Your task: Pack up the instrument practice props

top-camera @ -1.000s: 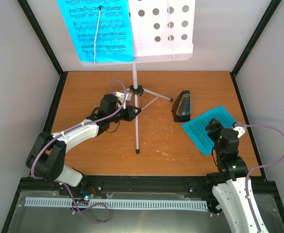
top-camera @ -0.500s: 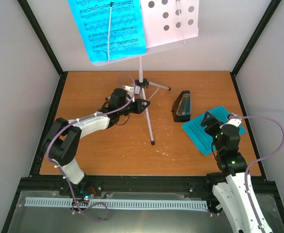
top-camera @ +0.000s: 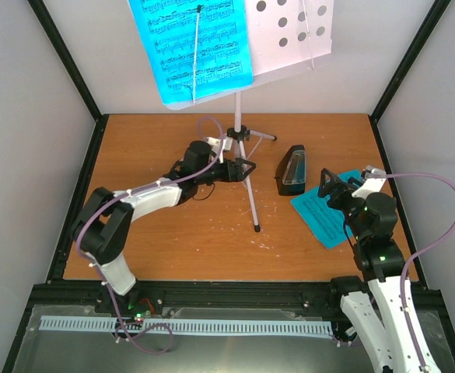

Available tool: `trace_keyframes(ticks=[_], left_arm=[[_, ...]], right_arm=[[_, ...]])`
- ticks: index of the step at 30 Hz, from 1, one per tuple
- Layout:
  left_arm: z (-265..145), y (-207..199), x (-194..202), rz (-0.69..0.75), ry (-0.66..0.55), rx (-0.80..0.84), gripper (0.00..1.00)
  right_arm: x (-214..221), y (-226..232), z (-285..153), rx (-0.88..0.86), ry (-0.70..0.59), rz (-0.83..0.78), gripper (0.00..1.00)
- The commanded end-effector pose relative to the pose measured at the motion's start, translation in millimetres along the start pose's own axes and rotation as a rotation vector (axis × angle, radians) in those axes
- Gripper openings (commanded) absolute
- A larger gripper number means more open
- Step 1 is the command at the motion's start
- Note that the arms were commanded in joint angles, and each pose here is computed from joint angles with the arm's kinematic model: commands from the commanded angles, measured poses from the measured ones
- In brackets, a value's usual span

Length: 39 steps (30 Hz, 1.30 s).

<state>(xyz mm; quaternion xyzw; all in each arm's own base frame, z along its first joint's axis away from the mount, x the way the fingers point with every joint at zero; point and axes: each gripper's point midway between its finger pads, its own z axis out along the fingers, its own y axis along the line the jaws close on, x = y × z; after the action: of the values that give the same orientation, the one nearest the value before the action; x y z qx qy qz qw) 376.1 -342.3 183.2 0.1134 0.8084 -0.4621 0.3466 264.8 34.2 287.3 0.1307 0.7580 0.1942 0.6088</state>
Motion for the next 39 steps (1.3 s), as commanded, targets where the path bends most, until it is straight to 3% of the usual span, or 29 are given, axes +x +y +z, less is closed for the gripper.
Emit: trace_keyframes(ticks=[1,8,16,20,26,39], left_arm=[[-49.5,-10.0,-31.7,0.053,-0.116,-0.004,0.94],[-130.8,-6.2,-38.7,0.099,-0.207,0.027,0.99],[-223.5,-50.8,-72.2,0.213,-0.294,0.155,0.96],[-258.5,-88.8,-101.5,0.280,-0.344,0.190,0.98],[-286.3,-140.7,-128.4,0.376,-0.377,0.264,0.99],[-308.8,-185.4,-149.7,0.516,-0.400,0.310,0.93]], right_arm=[[-12.1,41.3,-1.9,-0.195,0.021,-0.057,0.96],[-20.9,118.7,1.7,-0.591,0.149,-0.048,0.94],[-48.2,217.6,-8.2,-0.901,0.253,-0.143,0.88],[-82.8,263.0,-13.2,-1.021,0.230,-0.160,0.84],[-125.4,292.9,20.6,-0.996,0.212,-0.123,0.81],[-155.5,325.6,76.5,-0.994,0.236,-0.106,0.54]])
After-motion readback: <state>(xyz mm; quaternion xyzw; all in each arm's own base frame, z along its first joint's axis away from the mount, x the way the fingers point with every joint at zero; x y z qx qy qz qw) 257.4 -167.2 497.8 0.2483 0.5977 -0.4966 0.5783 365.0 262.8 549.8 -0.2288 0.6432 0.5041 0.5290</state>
